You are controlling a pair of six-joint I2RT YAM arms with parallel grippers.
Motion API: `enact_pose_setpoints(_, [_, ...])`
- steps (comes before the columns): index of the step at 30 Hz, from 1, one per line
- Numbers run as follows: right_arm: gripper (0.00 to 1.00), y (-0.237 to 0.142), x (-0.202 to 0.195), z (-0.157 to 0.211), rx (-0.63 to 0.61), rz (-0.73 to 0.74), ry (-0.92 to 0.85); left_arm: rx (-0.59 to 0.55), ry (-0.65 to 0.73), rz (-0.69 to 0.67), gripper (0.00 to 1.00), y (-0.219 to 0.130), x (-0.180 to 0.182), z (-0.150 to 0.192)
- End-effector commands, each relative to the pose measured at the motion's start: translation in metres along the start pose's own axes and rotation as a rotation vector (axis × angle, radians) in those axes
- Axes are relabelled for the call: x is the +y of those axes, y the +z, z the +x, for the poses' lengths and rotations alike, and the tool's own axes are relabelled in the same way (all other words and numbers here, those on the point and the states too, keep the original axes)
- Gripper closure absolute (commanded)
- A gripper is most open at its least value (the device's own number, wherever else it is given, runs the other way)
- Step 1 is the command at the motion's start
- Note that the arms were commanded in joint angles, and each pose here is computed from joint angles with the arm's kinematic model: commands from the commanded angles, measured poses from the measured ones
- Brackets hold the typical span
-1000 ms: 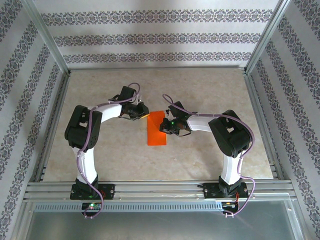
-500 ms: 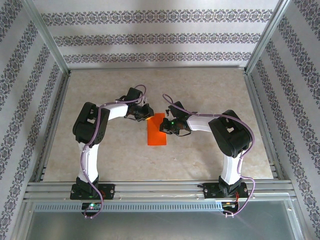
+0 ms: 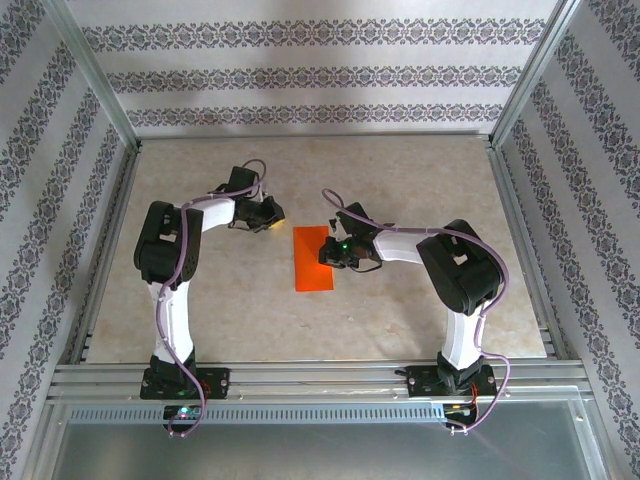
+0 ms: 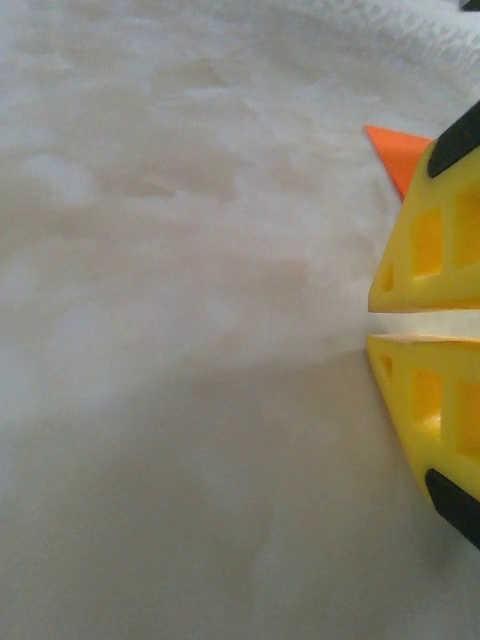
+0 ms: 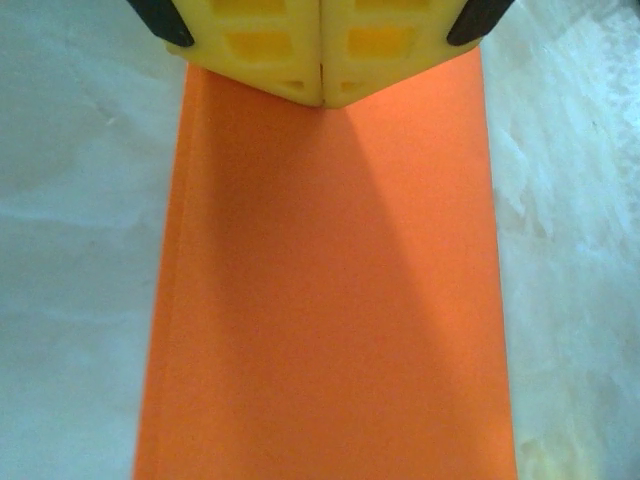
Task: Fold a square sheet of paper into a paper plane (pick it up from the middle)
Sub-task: First fold the square sheet of paper in half at the center of the table.
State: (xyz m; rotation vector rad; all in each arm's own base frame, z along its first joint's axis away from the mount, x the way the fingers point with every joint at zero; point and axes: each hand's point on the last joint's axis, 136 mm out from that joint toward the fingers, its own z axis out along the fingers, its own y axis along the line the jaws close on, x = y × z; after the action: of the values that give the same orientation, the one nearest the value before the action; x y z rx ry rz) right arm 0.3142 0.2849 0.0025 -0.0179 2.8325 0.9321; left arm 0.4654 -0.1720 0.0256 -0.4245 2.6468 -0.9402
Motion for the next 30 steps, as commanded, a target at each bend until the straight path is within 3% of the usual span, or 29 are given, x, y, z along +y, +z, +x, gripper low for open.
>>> enact_pose_setpoints(1, [0.93, 0.001, -0.123, 0.103, 0.344, 0.469, 0.032, -0.049, 0.039, -0.004, 0.86, -0.029, -0.015, -0.012])
enact_pose_setpoints(7, [0.93, 0.002, -0.076, 0.072, 0.328, 0.306, -0.13, 0.0, 0.043, 0.099, 0.85, -0.042, -0.045, 0.026])
enact_pose_setpoints(13, [0.93, -0.005, -0.046, 0.046, 0.287, 0.206, -0.235, 0.105, 0.057, 0.102, 0.86, -0.025, -0.053, 0.072])
enact_pose_setpoints(27, [0.9, -0.041, 0.032, 0.01, 0.145, -0.048, -0.238, 0.174, -0.01, 0.064, 0.87, 0.008, -0.025, 0.092])
enact_pose_setpoints(30, [0.9, -0.043, 0.041, 0.014, 0.113, -0.046, -0.201, 0.179, -0.017, 0.046, 0.87, 0.011, -0.019, 0.095])
